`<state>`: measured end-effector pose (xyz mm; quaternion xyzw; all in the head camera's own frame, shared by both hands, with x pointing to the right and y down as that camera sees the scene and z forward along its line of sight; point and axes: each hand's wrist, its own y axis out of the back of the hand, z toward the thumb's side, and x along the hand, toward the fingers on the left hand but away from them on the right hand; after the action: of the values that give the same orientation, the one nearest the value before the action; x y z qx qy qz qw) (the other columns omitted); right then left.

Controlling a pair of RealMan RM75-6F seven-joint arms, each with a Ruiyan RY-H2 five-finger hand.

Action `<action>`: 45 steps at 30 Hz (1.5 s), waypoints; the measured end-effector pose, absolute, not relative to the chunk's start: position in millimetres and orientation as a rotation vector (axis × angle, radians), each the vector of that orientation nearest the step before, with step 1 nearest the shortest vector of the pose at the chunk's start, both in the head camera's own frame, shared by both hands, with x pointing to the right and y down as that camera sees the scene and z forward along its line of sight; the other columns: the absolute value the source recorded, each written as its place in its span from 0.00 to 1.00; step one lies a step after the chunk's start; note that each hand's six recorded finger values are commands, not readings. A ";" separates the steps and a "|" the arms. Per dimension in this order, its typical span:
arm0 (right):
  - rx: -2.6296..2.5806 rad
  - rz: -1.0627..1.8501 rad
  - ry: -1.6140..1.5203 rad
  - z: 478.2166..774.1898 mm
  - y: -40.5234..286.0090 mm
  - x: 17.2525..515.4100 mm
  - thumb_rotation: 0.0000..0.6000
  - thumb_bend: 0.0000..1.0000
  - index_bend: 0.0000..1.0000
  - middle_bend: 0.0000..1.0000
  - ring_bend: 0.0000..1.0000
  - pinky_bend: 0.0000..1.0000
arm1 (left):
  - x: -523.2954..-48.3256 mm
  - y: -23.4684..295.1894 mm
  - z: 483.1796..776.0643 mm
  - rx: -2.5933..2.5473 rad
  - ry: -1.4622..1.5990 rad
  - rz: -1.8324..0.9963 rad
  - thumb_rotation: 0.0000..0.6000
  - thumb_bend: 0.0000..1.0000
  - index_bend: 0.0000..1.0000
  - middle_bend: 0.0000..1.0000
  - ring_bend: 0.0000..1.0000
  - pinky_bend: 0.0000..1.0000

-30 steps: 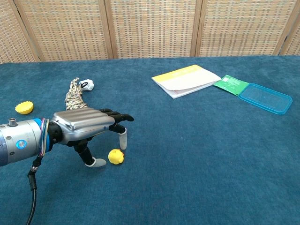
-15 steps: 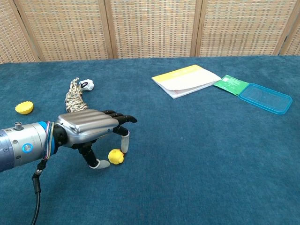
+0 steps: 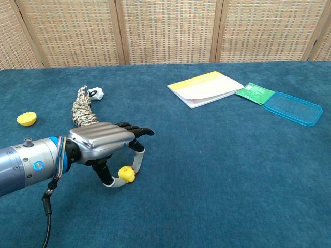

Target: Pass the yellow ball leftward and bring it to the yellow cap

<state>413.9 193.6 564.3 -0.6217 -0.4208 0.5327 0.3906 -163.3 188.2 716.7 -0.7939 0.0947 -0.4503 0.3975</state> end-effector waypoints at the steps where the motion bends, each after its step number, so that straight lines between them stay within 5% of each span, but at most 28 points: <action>1: -1.580 1.353 -1.069 564.3 193.6 413.8 1.00 0.00 0.12 0.00 0.00 0.00 | -163.5 187.6 716.0 -2.010 0.243 -1.140 1.00 0.32 0.54 0.00 0.00 0.00; 9: -1.582 1.354 -1.067 564.6 194.2 413.1 1.00 0.00 0.12 0.00 0.00 0.00 | -172.1 169.8 701.7 -2.000 0.319 -1.140 1.00 0.32 0.55 0.00 0.00 0.00; 21: -1.584 1.355 -1.057 565.9 195.9 410.5 1.00 0.00 0.12 0.00 0.00 0.00 | -245.9 95.2 668.0 -1.899 0.595 -1.254 1.00 0.31 0.56 0.00 0.00 0.00; 34: -1.585 1.369 -1.034 571.0 196.9 407.4 1.00 0.00 0.13 0.00 0.00 0.00 | -350.5 44.0 692.6 -1.871 0.817 -1.545 1.00 0.32 0.57 0.00 0.00 0.00; 45: -1.573 1.385 -1.047 572.1 194.5 412.0 1.00 0.00 0.13 0.00 0.00 0.00 | -406.8 32.7 721.7 -1.810 0.848 -1.730 1.00 0.33 0.57 0.00 0.00 0.00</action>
<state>412.0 194.5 572.1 -0.6186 -0.4118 0.5446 0.3888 -406.8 32.7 721.7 -0.6635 0.3109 -0.6344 0.2463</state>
